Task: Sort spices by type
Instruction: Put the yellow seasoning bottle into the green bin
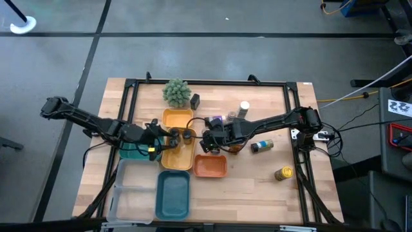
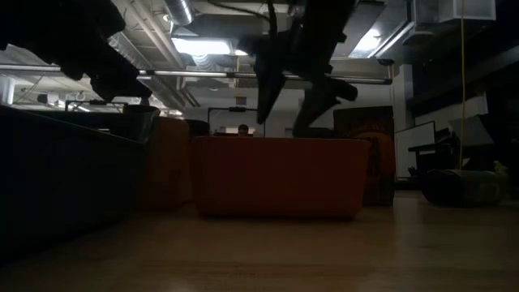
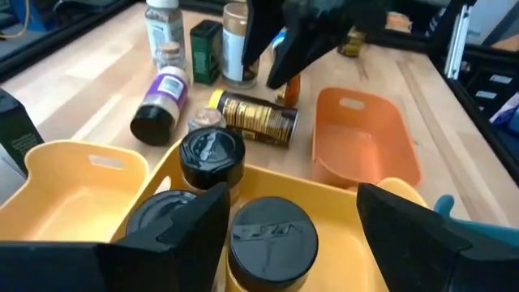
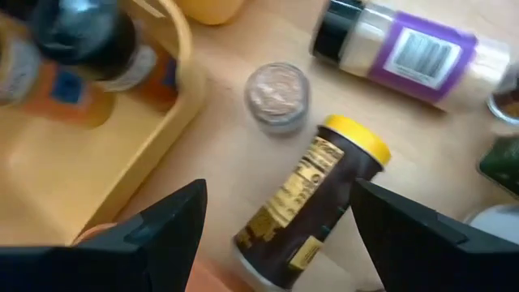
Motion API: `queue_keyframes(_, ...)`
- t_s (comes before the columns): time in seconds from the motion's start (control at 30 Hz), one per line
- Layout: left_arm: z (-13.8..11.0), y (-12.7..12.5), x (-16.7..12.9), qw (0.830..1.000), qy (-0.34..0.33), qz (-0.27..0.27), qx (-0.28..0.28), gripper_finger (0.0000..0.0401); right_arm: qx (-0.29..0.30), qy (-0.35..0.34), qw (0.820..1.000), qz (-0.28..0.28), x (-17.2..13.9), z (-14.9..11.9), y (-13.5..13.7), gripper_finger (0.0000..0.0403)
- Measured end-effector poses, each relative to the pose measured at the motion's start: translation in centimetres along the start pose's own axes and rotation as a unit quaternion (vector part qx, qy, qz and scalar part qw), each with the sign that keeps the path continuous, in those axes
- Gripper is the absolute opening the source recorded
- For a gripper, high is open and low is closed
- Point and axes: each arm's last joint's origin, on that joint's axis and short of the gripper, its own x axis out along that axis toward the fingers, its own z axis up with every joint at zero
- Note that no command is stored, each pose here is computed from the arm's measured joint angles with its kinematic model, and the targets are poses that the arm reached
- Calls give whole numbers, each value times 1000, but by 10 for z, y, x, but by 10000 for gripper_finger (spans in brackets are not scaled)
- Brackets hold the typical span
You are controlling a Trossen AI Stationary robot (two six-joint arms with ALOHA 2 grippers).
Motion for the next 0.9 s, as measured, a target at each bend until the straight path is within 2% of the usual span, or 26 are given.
queue_keyframes(0.17, 1, 0, -2, 1000, -4, -1, 4, 260, 19, 5, 1000, -13, 8, -5, -7, 303)
queue_keyframes(0.57, 1, 0, -2, 1000, -5, -1, 3, 260, 37, -3, 999, -7, 22, -13, -12, 303)
queue_keyframes(0.9, 1, 0, -2, 1000, -3, -1, 3, 260, 30, 12, 999, -27, 43, -20, -12, 303)
